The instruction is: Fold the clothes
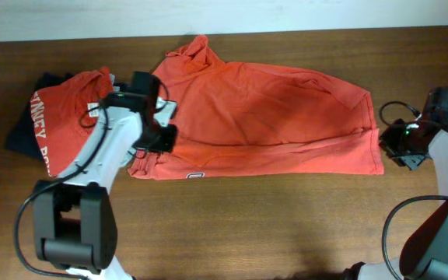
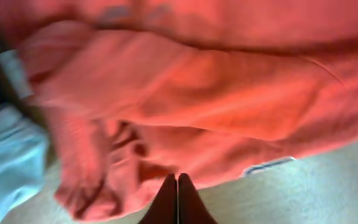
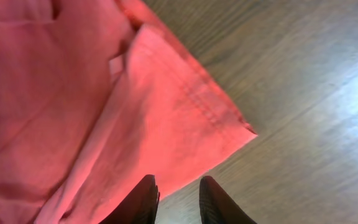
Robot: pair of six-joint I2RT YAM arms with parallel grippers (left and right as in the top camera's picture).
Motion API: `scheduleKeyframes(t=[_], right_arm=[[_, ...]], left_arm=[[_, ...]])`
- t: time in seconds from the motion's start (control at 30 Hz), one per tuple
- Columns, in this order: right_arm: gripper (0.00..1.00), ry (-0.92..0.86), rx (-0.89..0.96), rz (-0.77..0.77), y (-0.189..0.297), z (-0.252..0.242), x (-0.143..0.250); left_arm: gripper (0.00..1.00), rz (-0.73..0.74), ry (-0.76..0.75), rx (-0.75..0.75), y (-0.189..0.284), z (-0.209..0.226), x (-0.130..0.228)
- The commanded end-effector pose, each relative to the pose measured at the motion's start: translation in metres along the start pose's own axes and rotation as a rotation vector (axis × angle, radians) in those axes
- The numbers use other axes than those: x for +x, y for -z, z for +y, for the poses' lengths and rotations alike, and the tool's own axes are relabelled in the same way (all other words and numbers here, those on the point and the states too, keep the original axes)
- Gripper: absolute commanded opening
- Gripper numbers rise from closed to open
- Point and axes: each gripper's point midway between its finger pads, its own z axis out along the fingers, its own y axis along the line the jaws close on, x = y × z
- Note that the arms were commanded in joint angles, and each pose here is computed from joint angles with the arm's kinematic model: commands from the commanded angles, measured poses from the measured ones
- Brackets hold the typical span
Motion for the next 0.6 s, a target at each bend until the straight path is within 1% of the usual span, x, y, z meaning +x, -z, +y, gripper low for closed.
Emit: scheduleKeyframes(t=[0.0, 0.07, 0.2, 0.37, 0.5, 0.57], right_arm=[[0.28, 0.032, -0.045, -0.013, 0.004, 0.014, -0.002], [0.29, 0.033, -0.047, -0.016, 0.004, 0.014, -0.003], [0.29, 0.033, -0.046, -0.016, 0.004, 0.014, -0.003], [0.29, 0.033, -0.047, -0.017, 0.004, 0.014, -0.003], [0.29, 0.033, -0.047, -0.017, 0.004, 0.015, -0.003], [0.29, 0.033, -0.047, -0.017, 0.004, 0.015, -0.003]], left_arm=[[0.01, 0.035, -0.242, 0.038, -0.013, -0.031, 0.003], [0.00, 0.062, -0.322, 0.043, -0.022, -0.042, 0.007], [0.00, 0.115, -0.370, 0.054, -0.041, -0.053, 0.014], [0.00, 0.198, -0.469, 0.076, -0.068, -0.061, 0.027], [0.00, 0.152, -0.489, 0.001, -0.078, -0.053, 0.011], [0.00, 0.110, -0.453, -0.088, -0.077, -0.041, -0.004]])
